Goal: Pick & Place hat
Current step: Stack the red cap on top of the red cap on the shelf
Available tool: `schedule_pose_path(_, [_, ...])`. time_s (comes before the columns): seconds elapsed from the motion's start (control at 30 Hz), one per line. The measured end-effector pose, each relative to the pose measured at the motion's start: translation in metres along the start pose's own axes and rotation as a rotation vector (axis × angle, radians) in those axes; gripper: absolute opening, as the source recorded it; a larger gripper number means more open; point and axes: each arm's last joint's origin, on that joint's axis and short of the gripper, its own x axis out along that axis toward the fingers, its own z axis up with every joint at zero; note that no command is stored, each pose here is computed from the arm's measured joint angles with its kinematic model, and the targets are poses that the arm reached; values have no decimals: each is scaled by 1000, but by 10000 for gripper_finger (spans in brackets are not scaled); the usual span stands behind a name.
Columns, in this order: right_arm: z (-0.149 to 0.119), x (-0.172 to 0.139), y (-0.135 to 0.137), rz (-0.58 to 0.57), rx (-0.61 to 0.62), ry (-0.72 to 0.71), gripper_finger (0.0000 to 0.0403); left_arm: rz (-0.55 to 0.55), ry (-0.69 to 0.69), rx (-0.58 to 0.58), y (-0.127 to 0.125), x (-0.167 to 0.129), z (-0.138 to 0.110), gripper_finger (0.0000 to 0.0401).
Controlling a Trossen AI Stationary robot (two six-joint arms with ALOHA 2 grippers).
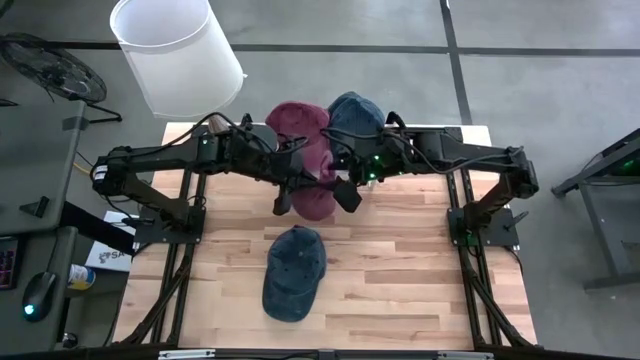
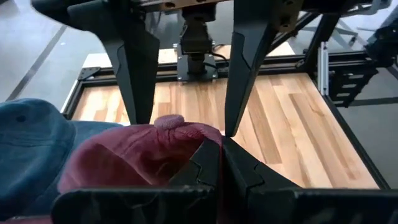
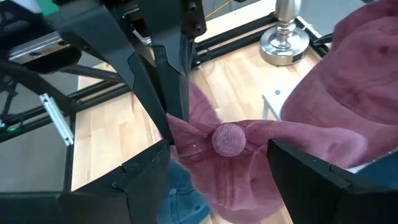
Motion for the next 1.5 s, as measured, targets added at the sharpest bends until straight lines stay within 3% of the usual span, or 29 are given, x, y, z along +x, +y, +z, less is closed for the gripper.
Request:
schedule_pose_path(0.6, [3,-1,-14,166,-42,71,262,-110,0,91,-4,0,-1,0])
schedule_pose_path(0.83, [5,-1,-14,226,-85,61,226,-112,0,91,-4,0,-1,0])
schedule_pose_path(1.07, [4,-1,-9,223,-182,51,205,-112,0,90,-4,0,-1,0])
schedule_pose_path(1.3, [2,-1,-4,133,-390,19,204,-135,-2,73,-4,-1,-1,0])
schedule_pose_path(1.5, [-1,0,3,119,-495,14,204,-149,-2,60,-5,-1,-1,0])
